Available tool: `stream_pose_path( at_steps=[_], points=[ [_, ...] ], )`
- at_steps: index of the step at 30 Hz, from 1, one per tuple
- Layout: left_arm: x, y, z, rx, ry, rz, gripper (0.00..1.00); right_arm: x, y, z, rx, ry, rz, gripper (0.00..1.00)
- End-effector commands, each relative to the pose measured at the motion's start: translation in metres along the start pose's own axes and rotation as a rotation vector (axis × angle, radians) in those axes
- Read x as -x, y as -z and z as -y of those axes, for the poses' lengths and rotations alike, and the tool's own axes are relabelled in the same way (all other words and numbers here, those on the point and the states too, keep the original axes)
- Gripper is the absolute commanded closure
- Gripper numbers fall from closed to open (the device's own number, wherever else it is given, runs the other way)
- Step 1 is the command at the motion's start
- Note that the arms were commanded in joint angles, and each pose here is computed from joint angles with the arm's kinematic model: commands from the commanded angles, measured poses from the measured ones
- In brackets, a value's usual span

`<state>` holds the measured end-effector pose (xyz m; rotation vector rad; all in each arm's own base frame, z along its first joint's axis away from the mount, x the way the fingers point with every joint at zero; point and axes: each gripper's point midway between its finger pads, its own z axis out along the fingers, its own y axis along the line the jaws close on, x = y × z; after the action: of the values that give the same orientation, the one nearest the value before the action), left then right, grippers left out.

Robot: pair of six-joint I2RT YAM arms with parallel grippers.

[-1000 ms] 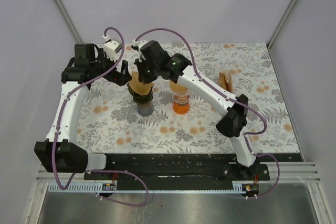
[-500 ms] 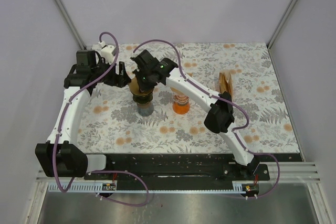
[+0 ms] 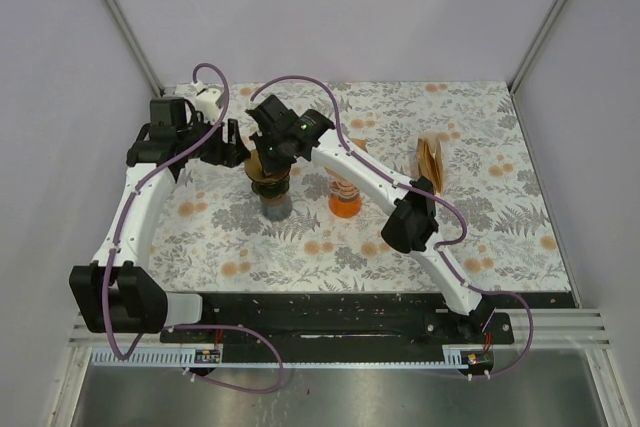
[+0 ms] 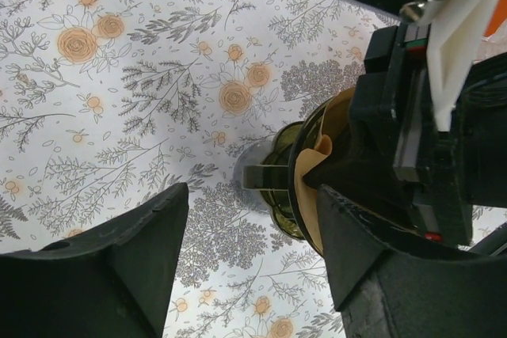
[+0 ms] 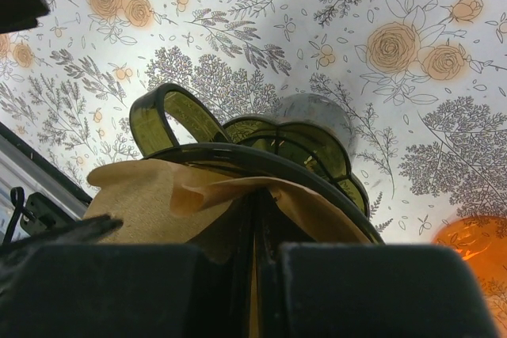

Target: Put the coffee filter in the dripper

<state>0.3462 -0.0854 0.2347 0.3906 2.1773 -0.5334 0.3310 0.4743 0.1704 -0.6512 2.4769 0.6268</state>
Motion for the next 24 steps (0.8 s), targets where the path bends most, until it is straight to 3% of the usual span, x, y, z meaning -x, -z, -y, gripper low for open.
stream_pose_path(
  at_steps=[1,11,19,24],
  points=[
    [0.002,-0.009,-0.004,-0.016,-0.028,0.013,0.33,-0.004,-0.003,0.000,-0.026,-0.013,-0.008,1.00],
    [0.020,-0.013,0.014,-0.159,-0.172,0.092,0.35,-0.007,-0.005,-0.012,0.044,-0.002,-0.029,1.00],
    [0.006,-0.034,0.008,-0.206,-0.185,0.043,0.46,-0.001,0.002,-0.021,0.092,0.008,-0.006,1.00],
    [0.005,-0.042,0.014,-0.266,-0.160,0.051,0.48,-0.002,0.002,-0.024,0.104,0.017,-0.010,1.00]
  ],
)
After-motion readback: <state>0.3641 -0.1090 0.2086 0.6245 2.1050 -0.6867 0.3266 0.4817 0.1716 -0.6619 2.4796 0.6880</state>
